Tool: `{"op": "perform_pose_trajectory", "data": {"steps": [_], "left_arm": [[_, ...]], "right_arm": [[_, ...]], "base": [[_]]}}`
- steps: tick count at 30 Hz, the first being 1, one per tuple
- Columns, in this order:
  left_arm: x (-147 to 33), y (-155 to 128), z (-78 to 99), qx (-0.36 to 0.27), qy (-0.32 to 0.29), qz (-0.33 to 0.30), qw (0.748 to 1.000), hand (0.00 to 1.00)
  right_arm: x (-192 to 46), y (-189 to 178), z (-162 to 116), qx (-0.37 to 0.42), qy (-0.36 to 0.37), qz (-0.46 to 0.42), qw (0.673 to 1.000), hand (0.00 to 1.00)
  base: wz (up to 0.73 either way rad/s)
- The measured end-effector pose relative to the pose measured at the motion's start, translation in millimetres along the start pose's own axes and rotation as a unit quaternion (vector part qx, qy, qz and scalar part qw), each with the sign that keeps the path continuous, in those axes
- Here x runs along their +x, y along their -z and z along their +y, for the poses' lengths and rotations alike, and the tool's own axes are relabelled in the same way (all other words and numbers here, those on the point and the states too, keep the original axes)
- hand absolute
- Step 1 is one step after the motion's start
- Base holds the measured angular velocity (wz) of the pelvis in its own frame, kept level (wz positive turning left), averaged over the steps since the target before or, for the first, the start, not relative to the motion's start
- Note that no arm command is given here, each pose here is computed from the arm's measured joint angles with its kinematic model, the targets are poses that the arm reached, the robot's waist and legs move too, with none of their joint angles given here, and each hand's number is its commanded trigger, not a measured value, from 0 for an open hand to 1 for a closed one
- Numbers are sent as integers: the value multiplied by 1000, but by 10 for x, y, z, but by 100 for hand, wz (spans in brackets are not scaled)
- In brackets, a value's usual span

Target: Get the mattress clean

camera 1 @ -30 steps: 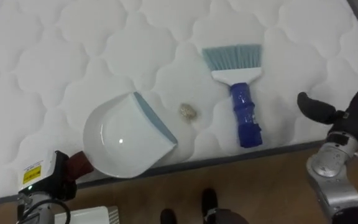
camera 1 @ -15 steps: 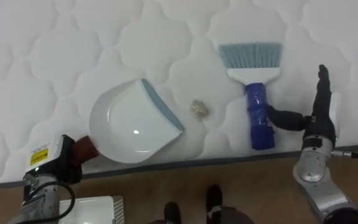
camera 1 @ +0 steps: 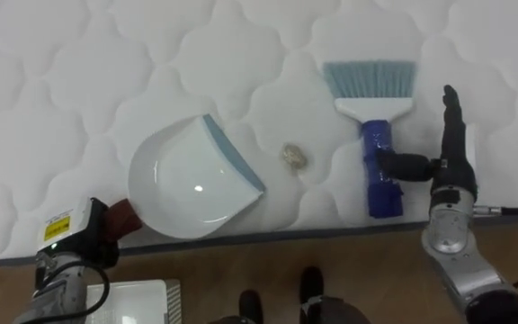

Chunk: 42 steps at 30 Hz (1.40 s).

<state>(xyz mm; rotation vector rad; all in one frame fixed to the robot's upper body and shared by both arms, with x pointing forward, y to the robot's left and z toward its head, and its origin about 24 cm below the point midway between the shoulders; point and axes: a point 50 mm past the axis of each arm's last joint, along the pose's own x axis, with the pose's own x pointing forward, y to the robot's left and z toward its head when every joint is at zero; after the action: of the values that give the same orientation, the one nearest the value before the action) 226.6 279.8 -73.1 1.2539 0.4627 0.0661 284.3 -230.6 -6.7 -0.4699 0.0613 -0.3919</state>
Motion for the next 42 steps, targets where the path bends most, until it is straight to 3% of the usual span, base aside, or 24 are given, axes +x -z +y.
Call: {"op": "perform_pose_trajectory", "data": {"steps": [14, 37, 38, 39, 42], "left_arm": [[20, -17, 8, -11, 9, 4, 1000, 100], [36, -60, 17, -12, 15, -7, 1000, 100], [40, -71, 22, -12, 14, -10, 1000, 100], [40, -73, 21, -12, 14, -10, 1000, 100], [43, -72, 28, -11, 12, -10, 1000, 100]], "right_arm": [[-90, 175, 87, -11, -57, 44, 997, 0], [-107, 466, -9, -47, -82, 114, 989, 0], [-109, 477, -16, -48, -81, 116, 989, 2], [-107, 480, -18, -49, -81, 117, 989, 11], [-105, 497, -32, -53, -80, 122, 988, 55]], "base": [[0], [3], [8], [4], [4]]}}
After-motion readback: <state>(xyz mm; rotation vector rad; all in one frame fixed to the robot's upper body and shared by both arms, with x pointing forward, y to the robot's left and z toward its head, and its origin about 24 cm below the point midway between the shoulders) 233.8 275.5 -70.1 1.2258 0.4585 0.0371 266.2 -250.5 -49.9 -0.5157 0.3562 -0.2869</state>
